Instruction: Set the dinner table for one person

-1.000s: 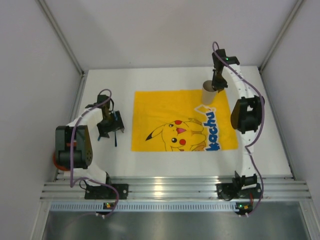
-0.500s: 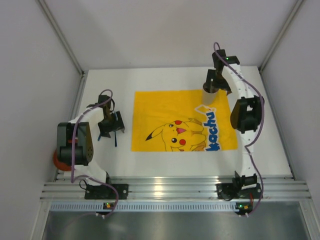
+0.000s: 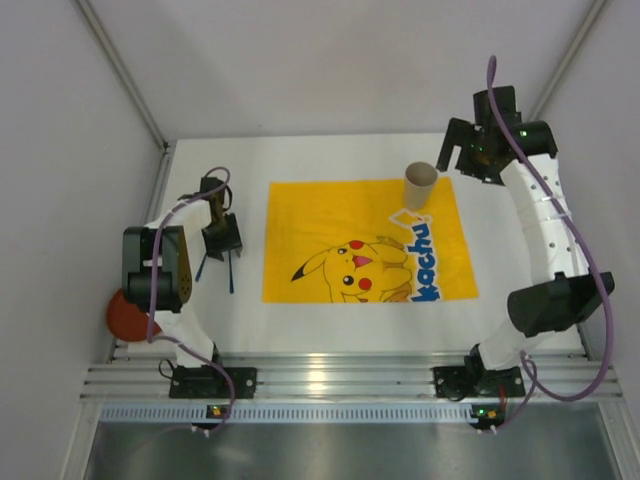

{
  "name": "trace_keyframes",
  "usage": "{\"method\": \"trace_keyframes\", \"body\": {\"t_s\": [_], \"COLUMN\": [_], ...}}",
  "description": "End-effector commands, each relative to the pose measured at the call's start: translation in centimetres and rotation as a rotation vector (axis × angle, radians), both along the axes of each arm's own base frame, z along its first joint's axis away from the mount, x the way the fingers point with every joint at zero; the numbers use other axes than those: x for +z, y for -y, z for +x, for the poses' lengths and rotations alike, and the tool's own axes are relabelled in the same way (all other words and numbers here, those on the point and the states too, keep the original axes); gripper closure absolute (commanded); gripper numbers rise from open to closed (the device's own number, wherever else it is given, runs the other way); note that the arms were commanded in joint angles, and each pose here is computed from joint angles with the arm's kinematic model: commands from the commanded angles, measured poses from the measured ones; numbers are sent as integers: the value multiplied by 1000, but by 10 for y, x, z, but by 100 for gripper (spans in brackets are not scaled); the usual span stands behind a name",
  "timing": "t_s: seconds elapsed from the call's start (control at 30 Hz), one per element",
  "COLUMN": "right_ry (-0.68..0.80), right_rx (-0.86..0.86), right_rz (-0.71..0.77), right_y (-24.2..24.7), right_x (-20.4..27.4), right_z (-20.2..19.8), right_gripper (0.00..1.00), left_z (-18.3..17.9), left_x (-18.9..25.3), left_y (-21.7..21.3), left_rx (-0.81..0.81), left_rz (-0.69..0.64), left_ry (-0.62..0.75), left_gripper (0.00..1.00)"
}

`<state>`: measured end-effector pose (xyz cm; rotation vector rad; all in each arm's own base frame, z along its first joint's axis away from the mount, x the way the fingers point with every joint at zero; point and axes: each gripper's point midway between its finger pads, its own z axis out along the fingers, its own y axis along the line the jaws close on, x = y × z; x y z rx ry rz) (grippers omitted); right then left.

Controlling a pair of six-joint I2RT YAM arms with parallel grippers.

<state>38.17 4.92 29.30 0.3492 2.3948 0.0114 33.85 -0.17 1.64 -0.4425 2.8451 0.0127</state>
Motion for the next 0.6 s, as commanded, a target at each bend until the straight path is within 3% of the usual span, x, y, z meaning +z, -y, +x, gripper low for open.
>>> {"method": "trace_keyframes", "body": {"t_s": [0.0, 0.1, 0.2, 0.3, 0.4, 0.57], "right_ry": [-63, -98, -114, -100, -88, -65], "right_rx": [18, 18, 17, 17, 19, 24], "right_rz": [-16, -24, -25, -19, -19, -38], "right_y": [-1, 1, 1, 1, 0, 3], "right_x": [-27, -41, -47, -41, -35, -23], "right_z": [-14, -26, -31, -27, -23, -20], "right_gripper": [0, 0, 0, 0, 0, 0], "left_z": [18, 31, 36, 33, 36, 74], "left_x": [-28, -29, -34, -41, -40, 17], "left_y": [-10, -12, -15, -22, -23, -24], "left_rx": [-9, -14, -21, -19, -14, -25], "left_rz": [35, 38, 56, 88, 85, 102], "left_ry": [-6, 3, -11, -28, -36, 85], "left_gripper": [53, 58, 74, 98, 100, 100]}}
